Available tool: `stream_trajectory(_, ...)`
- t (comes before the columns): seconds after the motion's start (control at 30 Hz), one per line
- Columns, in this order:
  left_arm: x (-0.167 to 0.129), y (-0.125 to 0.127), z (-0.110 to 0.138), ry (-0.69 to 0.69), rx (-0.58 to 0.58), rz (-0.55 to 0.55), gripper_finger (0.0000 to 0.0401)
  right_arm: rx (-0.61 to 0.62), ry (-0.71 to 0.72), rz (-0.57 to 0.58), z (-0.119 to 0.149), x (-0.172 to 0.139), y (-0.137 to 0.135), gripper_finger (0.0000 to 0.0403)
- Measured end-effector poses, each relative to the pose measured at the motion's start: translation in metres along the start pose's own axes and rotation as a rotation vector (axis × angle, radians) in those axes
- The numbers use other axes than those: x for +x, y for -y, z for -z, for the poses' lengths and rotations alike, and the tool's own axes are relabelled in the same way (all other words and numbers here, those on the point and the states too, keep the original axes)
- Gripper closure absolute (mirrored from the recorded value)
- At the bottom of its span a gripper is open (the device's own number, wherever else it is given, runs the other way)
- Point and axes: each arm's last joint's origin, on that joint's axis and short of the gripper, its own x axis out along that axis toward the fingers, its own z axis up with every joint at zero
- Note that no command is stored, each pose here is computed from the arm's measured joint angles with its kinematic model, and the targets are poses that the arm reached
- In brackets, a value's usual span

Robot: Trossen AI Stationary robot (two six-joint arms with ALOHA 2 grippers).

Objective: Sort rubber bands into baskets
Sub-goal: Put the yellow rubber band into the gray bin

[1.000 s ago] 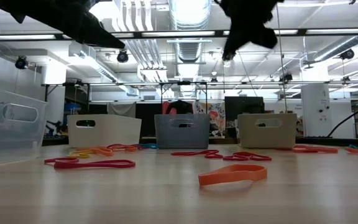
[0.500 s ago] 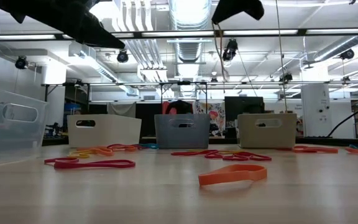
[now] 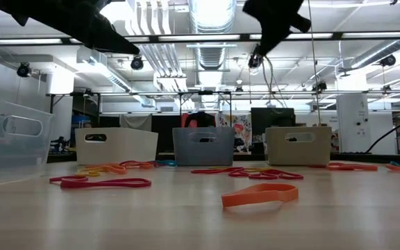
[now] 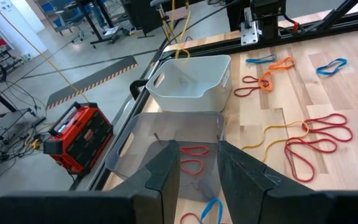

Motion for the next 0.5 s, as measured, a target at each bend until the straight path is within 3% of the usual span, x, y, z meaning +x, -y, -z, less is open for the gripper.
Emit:
stream_trajectory(0.33, 0.000, 0.000, 0.000, 0.000, -0.014, 0.000, 0.0310, -0.003, -0.213, 0.194, 0.008, 0.040, 0.020, 0.0394)
stream_trajectory(0.5, 0.000, 0.000, 0.000, 0.000, -0.021, 0.000, 0.0310, -0.032, -0.332, 0.199, 0.014, 0.060, 0.023, 0.0394)
